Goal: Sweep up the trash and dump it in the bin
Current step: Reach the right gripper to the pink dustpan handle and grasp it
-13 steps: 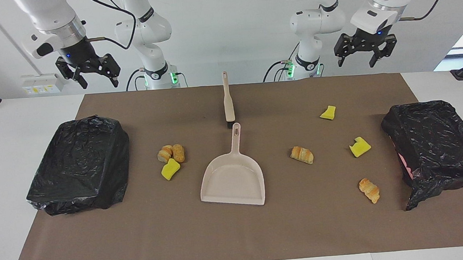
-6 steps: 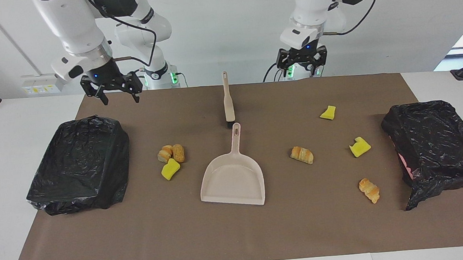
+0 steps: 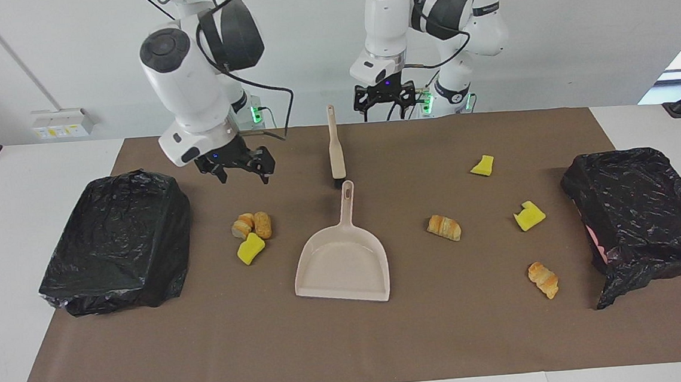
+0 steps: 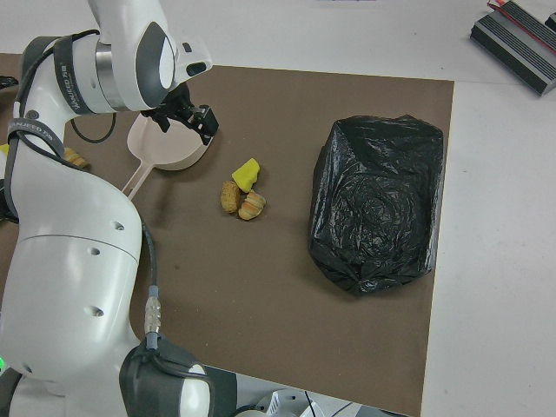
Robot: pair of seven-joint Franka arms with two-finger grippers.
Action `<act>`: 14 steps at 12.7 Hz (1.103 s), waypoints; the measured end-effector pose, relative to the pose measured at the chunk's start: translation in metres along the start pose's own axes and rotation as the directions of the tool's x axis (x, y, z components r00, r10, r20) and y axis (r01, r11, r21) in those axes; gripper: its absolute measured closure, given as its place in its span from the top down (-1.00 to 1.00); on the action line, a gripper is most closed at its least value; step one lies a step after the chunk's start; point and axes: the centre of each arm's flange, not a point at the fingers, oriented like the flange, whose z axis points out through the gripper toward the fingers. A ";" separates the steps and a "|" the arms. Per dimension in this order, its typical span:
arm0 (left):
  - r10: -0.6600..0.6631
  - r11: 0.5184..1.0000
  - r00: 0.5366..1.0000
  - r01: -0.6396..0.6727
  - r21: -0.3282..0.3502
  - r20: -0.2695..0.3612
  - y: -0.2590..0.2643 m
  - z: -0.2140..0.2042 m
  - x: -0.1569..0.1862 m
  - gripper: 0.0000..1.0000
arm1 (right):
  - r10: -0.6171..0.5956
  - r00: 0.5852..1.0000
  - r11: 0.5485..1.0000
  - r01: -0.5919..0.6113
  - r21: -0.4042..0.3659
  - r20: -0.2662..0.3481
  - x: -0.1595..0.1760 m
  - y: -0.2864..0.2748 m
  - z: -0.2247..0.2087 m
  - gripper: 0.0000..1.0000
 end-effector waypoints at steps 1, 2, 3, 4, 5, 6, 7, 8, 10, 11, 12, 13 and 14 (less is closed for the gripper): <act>0.008 1.000 1.000 -0.008 -0.004 0.008 0.011 0.008 -0.013 1.00 | 0.014 1.000 1.000 -0.014 0.025 0.014 0.002 -0.019 0.016 1.00; 0.005 1.000 1.000 -0.005 -0.007 0.008 0.024 0.018 -0.027 1.00 | 0.023 0.999 0.999 -0.024 0.040 0.028 0.002 -0.034 0.029 1.00; -0.004 1.000 1.000 0.004 -0.016 0.002 0.038 0.031 -0.041 1.00 | 0.030 0.999 0.998 -0.032 0.058 0.043 0.003 -0.046 0.040 1.00; -0.008 1.000 1.000 0.008 -0.022 -0.002 0.051 0.045 -0.057 1.00 | 0.036 0.997 0.996 -0.041 0.079 0.063 0.003 -0.054 0.049 1.00; -0.003 1.000 1.000 0.003 -0.020 0.002 0.062 0.059 -0.073 1.00 | 0.041 0.995 0.994 -0.049 0.096 0.089 0.003 -0.060 0.059 1.00; 0.004 1.000 1.000 -0.003 -0.016 0.007 0.074 0.072 -0.089 1.00 | 0.048 0.992 0.992 -0.060 0.110 0.115 0.002 -0.067 0.070 1.00; 0.005 1.000 1.000 -0.005 -0.022 0.005 0.085 0.083 -0.102 1.00 | 0.066 0.989 0.989 -0.082 0.127 0.130 0.003 -0.076 0.081 1.00; 0.004 0.999 1.000 -0.004 -0.039 -0.002 0.096 0.092 -0.111 1.00 | 0.087 0.987 0.985 -0.106 0.138 0.134 0.003 -0.087 0.093 1.00; 0.002 0.999 1.000 -0.002 -0.048 -0.001 0.104 0.107 -0.112 1.00 | 0.086 0.988 0.984 -0.104 0.144 0.130 -0.003 -0.111 0.116 1.00; -0.002 0.999 1.000 0.002 -0.041 0.005 0.104 0.113 -0.109 1.00 | 0.078 0.989 0.985 -0.097 0.140 0.129 -0.008 -0.122 0.124 1.00; -0.006 1.000 1.000 0.006 -0.029 0.014 0.104 0.122 -0.107 1.00 | 0.070 0.989 0.987 -0.088 0.136 0.132 -0.013 -0.129 0.131 1.00; -0.009 1.000 1.000 0.009 -0.020 0.020 0.104 0.129 -0.105 1.00 | 0.064 0.989 0.987 -0.082 0.136 0.130 -0.015 -0.134 0.135 1.00; -0.011 1.000 1.000 0.012 -0.017 0.024 0.105 0.134 -0.104 1.00 | 0.057 0.990 0.988 -0.074 0.135 0.126 -0.018 -0.139 0.141 1.00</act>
